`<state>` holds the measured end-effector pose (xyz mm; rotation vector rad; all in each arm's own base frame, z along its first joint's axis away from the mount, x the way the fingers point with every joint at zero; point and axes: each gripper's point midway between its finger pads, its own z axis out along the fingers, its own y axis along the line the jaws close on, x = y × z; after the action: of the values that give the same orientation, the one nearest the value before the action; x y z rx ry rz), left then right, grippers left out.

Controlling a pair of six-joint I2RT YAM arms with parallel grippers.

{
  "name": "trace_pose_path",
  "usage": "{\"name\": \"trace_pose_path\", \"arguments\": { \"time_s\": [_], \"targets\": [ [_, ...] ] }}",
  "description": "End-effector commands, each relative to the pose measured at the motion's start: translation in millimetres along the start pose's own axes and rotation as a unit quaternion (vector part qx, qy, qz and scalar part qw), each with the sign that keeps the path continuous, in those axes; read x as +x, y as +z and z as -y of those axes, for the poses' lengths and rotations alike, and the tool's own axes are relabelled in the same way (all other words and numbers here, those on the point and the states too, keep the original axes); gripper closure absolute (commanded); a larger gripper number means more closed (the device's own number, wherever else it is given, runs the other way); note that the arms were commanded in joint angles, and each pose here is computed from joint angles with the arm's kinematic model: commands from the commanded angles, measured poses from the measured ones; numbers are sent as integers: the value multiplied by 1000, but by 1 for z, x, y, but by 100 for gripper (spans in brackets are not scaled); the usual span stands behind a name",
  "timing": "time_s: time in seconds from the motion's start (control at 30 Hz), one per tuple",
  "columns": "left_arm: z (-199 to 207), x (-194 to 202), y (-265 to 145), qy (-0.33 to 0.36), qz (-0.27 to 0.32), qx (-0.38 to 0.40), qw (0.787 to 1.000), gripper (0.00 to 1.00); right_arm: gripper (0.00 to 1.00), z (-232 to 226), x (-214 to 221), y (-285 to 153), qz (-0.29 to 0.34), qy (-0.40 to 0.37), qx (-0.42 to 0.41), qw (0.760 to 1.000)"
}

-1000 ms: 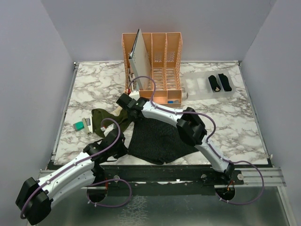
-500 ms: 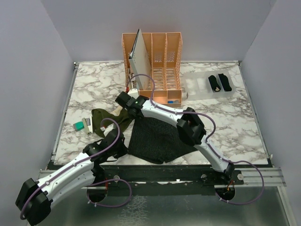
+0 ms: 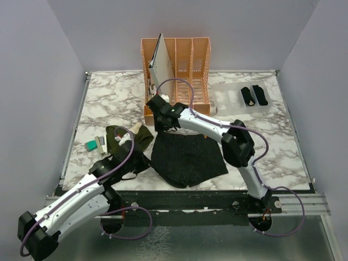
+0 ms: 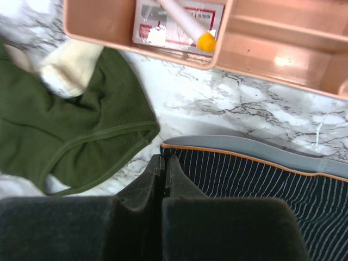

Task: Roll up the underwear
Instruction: Fold the underwear at the center of the board.

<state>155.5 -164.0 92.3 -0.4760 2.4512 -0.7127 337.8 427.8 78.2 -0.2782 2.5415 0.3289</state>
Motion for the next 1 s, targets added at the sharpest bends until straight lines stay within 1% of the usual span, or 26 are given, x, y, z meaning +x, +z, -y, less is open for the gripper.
{"name": "trace_pose_path", "arguments": {
  "time_s": [0.0,0.1,0.2,0.27,0.4,0.5,0.6,0.77,0.97],
  "targets": [
    [18,-13,-15,29,6,6,1000,100,100,-15,-25,-28,11,29,-101,994],
    [30,-10,-17,54,-19,19,998,100,100,-2,-27,-34,11,49,-112,992],
    [41,-6,-15,75,-37,36,996,100,100,17,-30,-37,23,67,-113,991],
    [52,-3,-17,80,-51,59,994,100,100,30,-32,-39,25,80,-117,990],
    [73,-2,-18,83,-60,88,991,100,100,51,-33,-44,23,93,-130,987],
    [86,2,-15,88,-70,95,989,100,100,67,-33,-48,25,101,-122,987],
    [105,15,-10,96,-81,109,986,100,100,80,-32,-53,26,109,-123,986],
    [133,31,-1,112,-72,106,985,100,100,102,-27,-63,27,116,-119,986],
    [161,57,12,135,-85,113,981,100,100,132,-21,-78,39,123,-104,986]
  ]
}}
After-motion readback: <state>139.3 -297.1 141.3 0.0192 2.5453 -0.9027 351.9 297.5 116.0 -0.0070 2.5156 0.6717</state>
